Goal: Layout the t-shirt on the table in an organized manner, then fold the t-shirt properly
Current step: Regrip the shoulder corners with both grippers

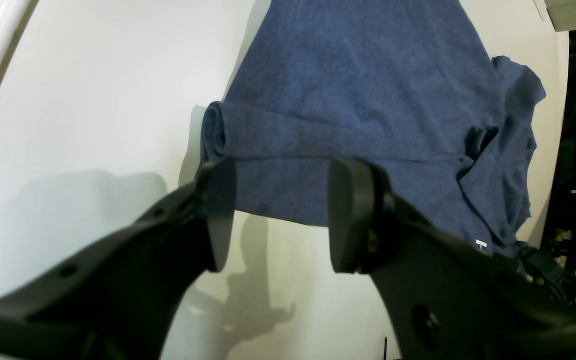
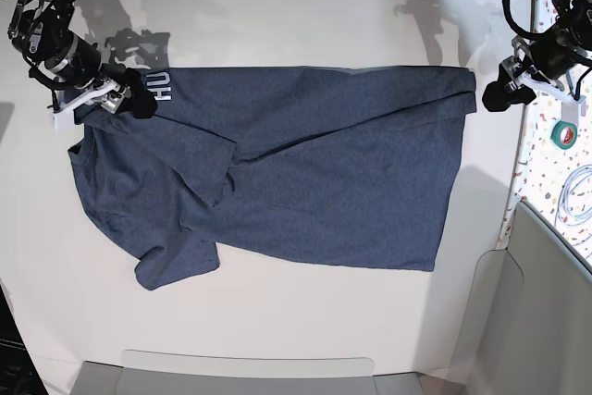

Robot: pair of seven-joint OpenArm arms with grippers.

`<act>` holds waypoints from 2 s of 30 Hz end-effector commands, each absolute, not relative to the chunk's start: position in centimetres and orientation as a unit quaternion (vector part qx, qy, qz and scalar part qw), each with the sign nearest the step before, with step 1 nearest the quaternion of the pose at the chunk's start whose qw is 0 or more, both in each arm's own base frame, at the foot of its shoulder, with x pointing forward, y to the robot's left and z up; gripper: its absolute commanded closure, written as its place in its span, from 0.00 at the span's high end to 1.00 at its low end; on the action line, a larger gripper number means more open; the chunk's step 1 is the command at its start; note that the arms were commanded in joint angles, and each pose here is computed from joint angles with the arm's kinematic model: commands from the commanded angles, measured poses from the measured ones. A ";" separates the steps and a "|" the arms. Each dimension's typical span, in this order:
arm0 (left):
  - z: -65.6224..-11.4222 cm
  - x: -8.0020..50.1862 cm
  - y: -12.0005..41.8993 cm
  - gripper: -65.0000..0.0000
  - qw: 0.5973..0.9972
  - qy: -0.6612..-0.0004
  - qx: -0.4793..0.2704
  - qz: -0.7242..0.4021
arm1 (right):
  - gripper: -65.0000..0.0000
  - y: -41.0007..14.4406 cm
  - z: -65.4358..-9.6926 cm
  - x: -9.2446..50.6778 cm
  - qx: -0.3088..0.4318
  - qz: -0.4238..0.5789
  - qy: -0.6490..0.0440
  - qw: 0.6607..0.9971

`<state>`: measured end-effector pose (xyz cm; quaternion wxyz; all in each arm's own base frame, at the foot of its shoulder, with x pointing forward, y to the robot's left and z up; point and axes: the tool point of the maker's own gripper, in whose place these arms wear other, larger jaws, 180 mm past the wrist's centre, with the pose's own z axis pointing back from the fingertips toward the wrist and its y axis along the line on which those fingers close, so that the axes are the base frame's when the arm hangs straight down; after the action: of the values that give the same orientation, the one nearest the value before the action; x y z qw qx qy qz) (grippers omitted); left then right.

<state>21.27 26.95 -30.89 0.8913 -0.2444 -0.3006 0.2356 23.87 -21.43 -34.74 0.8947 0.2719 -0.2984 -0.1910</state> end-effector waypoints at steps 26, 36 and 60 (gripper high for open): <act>-30.1 21.5 26.8 0.24 0.890 -0.307 -0.249 0.226 | 0.00 -26.5 -31.4 22.8 0.114 -0.159 -0.360 0.912; -30.1 21.5 26.8 0.24 0.890 -0.307 -0.249 0.226 | 0.00 -30.8 -32.3 21.4 -0.013 -0.170 -0.343 0.924; -35.8 21.9 20.0 0.24 0.940 -0.172 -0.278 0.103 | 0.00 -33.2 -36.3 21.7 -0.136 -0.124 -0.327 0.927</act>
<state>21.13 19.65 -36.84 0.9420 -0.2757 -0.1571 0.1094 21.03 -32.46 -37.58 0.9343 -0.1218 -0.3079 -0.1322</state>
